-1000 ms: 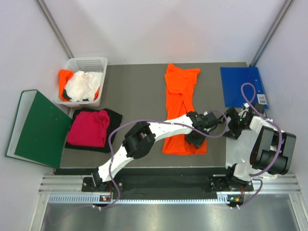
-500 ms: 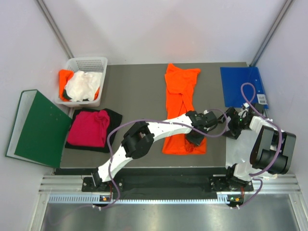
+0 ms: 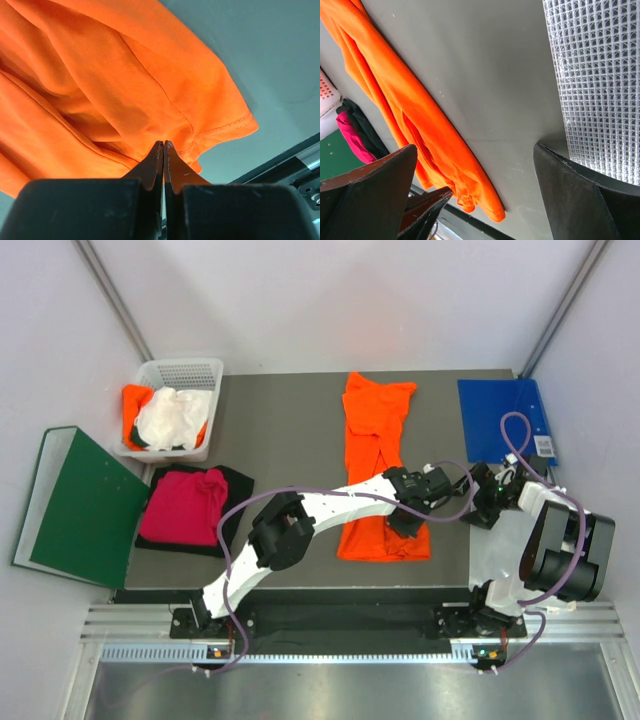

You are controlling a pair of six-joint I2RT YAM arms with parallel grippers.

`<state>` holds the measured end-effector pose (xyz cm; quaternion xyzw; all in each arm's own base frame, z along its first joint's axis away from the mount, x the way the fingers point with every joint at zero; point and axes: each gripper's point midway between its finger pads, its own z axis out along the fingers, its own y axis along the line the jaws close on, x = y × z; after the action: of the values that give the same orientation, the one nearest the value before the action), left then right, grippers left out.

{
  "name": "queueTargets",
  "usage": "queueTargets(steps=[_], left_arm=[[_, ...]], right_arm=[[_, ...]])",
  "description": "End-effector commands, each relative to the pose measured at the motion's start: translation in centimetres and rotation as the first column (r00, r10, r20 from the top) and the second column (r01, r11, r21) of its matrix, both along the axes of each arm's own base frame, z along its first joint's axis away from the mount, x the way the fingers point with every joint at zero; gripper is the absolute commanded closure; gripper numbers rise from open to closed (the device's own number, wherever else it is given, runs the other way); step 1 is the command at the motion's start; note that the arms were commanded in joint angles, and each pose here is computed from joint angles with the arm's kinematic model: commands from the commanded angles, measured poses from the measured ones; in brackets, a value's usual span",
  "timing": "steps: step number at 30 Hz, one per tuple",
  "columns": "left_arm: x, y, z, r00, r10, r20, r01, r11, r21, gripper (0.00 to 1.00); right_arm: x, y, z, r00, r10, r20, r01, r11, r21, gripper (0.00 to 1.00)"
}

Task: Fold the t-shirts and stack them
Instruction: Grab the bottom of the folded rectangular tshirt with both arms

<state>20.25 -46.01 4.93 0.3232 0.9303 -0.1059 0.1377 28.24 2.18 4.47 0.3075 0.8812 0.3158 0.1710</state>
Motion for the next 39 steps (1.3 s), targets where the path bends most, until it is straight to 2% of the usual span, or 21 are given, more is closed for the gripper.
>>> queueTargets(steps=[1,9,14,16,17,18,19,20,21,23,29,39], left_arm=[[0.7,-0.2,3.3,0.999,0.014,0.045,-0.011,0.998,-0.065,1.0],[0.1,-0.3,4.8,0.999,-0.009,0.043,0.012,0.996,-0.091,1.0],[-0.8,0.0,4.9,0.993,-0.093,0.067,0.096,0.994,-0.052,1.0],[-1.3,0.1,4.7,0.989,-0.129,0.069,0.132,0.991,-0.033,0.95],[-1.9,0.1,4.7,0.986,-0.151,0.071,0.153,0.988,-0.024,0.9],[-2.3,0.1,4.5,0.984,-0.165,0.072,0.167,0.986,-0.016,0.64],[-2.4,0.1,4.3,0.979,-0.189,0.077,0.19,0.982,-0.005,0.48],[-3.2,0.0,4.2,0.973,-0.212,0.087,0.212,0.977,0.01,0.36],[-3.6,-0.2,4.3,0.968,-0.232,0.096,0.231,0.973,0.016,0.13],[-4.5,-0.4,4.0,0.952,-0.279,0.124,0.276,0.96,0.047,0.02],[-5.4,-0.7,2.7,0.934,-0.32,0.157,0.306,0.946,0.107,0.01],[-2.6,-1.9,1.7,0.908,-0.305,0.286,0.264,0.949,0.171,0.07]], right_arm=[[0.2,-0.5,-0.5,1.0,-0.006,0.008,0.006,1.0,-0.009,0.0],[0.1,-0.5,-0.6,1.0,0.001,0.004,0.0,1.0,-0.014,0.0],[0.2,-0.7,-0.7,1.0,0.001,-0.001,-0.001,1.0,-0.025,0.0],[0.3,-0.8,-0.8,1.0,-0.001,-0.003,0.001,1.0,-0.027,0.0],[0.4,-0.9,-0.8,1.0,-0.005,-0.004,0.005,1.0,-0.025,0.0],[0.5,-0.9,-0.8,1.0,-0.004,-0.003,0.004,1.0,-0.027,0.01],[0.6,-1.0,-0.7,1.0,-0.008,-0.001,0.008,1.0,-0.03,0.0],[0.9,-1.1,-0.6,1.0,-0.009,0.0,0.009,1.0,-0.03,0.0],[1.0,-1.3,-0.6,1.0,-0.012,0.002,0.012,0.999,-0.033,0.0],[1.2,-1.7,-0.6,1.0,-0.022,0.0,0.022,0.999,-0.035,0.0],[1.9,-2.8,-0.5,0.999,-0.05,0.002,0.05,0.998,-0.034,0.0],[1.4,-3.4,-1.2,0.998,-0.065,-0.012,0.065,0.998,-0.028,0.0]])
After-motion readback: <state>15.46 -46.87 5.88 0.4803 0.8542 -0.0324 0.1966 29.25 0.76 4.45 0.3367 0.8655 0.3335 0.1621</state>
